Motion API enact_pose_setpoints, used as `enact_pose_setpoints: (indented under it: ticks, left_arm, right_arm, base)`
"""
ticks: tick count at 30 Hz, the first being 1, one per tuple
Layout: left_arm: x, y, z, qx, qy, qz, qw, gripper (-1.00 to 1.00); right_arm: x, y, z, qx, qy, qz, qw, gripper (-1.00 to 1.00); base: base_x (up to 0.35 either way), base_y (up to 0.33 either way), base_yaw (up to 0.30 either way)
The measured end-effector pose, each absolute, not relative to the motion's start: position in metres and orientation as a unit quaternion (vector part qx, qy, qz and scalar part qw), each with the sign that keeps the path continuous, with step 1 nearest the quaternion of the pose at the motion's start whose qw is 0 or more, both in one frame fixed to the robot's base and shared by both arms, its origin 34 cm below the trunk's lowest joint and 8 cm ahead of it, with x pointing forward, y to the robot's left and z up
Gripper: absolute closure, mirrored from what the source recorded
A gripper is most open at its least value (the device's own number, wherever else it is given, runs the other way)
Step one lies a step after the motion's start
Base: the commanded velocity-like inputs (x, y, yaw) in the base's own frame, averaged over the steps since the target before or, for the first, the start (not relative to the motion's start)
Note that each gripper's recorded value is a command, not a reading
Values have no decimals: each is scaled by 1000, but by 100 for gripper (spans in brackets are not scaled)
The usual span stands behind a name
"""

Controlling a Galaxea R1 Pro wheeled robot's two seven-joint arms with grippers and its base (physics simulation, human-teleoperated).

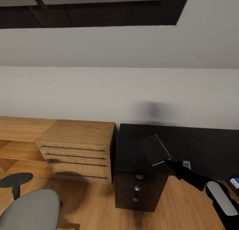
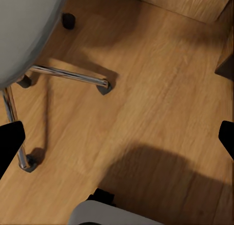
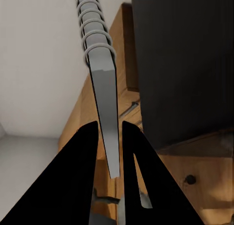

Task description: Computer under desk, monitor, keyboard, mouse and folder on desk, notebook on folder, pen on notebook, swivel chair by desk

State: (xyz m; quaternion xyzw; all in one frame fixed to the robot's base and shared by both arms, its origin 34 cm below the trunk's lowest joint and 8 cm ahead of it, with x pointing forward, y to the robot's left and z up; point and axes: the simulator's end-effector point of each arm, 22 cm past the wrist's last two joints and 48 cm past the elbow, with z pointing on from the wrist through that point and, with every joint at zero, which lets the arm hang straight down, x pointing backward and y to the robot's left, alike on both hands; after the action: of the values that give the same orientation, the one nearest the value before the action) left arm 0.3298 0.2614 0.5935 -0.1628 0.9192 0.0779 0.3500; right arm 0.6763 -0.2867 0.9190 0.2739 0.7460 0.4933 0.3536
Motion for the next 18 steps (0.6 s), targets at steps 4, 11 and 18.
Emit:
enact_pose_setpoints:
  ticks: [4, 11, 18]
  left_arm:
    - [330, 261, 593, -163, 919, 78, 350, -100]
    - [330, 262, 593, -162, 919, 78, 350, -100]
    - [330, 263, 593, -162, 919, 79, 350, -100]
  right_arm:
    - [676, -287, 919, 274, 746, 493, 354, 100]
    - [676, -287, 919, 274, 746, 493, 355, 100]
    - [676, -287, 919, 274, 745, 494, 354, 100]
  base:
    - [0, 0, -260]
    - [0, 0, -262]
    - [0, 0, -138]
